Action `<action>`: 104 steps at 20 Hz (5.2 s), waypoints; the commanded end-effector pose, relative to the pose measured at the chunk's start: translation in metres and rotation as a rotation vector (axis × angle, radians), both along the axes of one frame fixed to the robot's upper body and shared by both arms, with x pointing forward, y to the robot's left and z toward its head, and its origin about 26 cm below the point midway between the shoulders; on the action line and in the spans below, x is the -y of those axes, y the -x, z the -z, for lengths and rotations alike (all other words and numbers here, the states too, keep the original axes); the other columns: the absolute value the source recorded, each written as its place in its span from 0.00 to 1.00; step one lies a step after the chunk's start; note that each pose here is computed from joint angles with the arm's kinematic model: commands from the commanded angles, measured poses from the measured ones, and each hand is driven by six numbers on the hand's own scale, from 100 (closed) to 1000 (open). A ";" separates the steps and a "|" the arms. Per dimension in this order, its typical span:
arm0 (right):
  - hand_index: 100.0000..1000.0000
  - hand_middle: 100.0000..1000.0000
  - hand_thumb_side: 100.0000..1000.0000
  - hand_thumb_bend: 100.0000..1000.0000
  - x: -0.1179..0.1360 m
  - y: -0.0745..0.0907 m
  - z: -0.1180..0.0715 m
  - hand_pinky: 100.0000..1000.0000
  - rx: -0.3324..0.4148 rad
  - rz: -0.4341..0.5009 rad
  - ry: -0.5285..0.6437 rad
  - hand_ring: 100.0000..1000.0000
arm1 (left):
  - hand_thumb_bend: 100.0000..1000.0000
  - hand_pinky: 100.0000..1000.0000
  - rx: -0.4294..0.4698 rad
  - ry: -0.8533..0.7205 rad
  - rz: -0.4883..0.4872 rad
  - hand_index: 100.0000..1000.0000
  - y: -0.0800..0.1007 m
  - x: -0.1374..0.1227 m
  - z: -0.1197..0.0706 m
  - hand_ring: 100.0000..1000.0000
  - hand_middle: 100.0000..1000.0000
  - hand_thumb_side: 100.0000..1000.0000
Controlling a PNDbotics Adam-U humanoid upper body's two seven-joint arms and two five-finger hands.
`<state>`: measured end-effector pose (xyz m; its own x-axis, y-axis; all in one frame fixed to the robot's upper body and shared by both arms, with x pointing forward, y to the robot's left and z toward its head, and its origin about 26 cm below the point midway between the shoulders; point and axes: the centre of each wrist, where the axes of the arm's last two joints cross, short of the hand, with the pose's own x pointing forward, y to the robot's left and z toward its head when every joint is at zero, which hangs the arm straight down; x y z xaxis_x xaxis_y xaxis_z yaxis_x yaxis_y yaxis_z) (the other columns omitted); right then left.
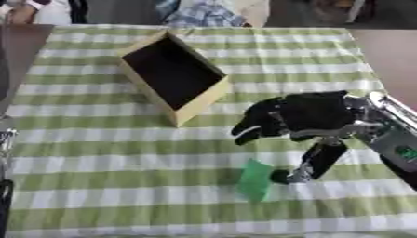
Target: Pick up objects on the table and place them in the box.
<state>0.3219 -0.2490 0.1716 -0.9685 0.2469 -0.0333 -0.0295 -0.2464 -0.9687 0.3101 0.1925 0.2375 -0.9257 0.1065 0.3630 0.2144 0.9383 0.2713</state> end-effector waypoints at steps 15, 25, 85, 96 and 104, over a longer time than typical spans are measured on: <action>0.97 0.93 0.40 0.33 0.009 -0.005 -0.013 0.94 0.001 -0.086 0.216 0.90 | 0.00 0.48 0.028 -0.037 -0.007 0.69 0.002 -0.005 -0.006 0.59 0.54 0.52; 0.98 0.91 0.41 0.31 0.008 -0.005 -0.008 0.92 0.004 -0.118 0.213 0.86 | 0.00 0.48 0.028 -0.042 -0.007 0.69 0.002 -0.005 -0.006 0.59 0.54 0.52; 1.00 0.86 0.38 0.21 0.016 -0.017 0.023 0.80 -0.088 -0.174 0.234 0.81 | 0.00 0.47 0.034 -0.074 -0.015 0.69 0.002 -0.008 -0.008 0.59 0.53 0.51; 1.00 0.80 0.43 0.19 0.021 -0.017 0.034 0.74 -0.115 -0.155 0.176 0.79 | 0.00 0.47 0.047 -0.074 -0.015 0.69 0.002 -0.007 -0.011 0.59 0.53 0.51; 1.00 0.69 0.49 0.19 0.024 -0.015 0.033 0.64 -0.086 -0.140 0.101 0.68 | 0.00 0.47 0.051 -0.075 -0.020 0.69 0.002 -0.008 -0.012 0.59 0.53 0.51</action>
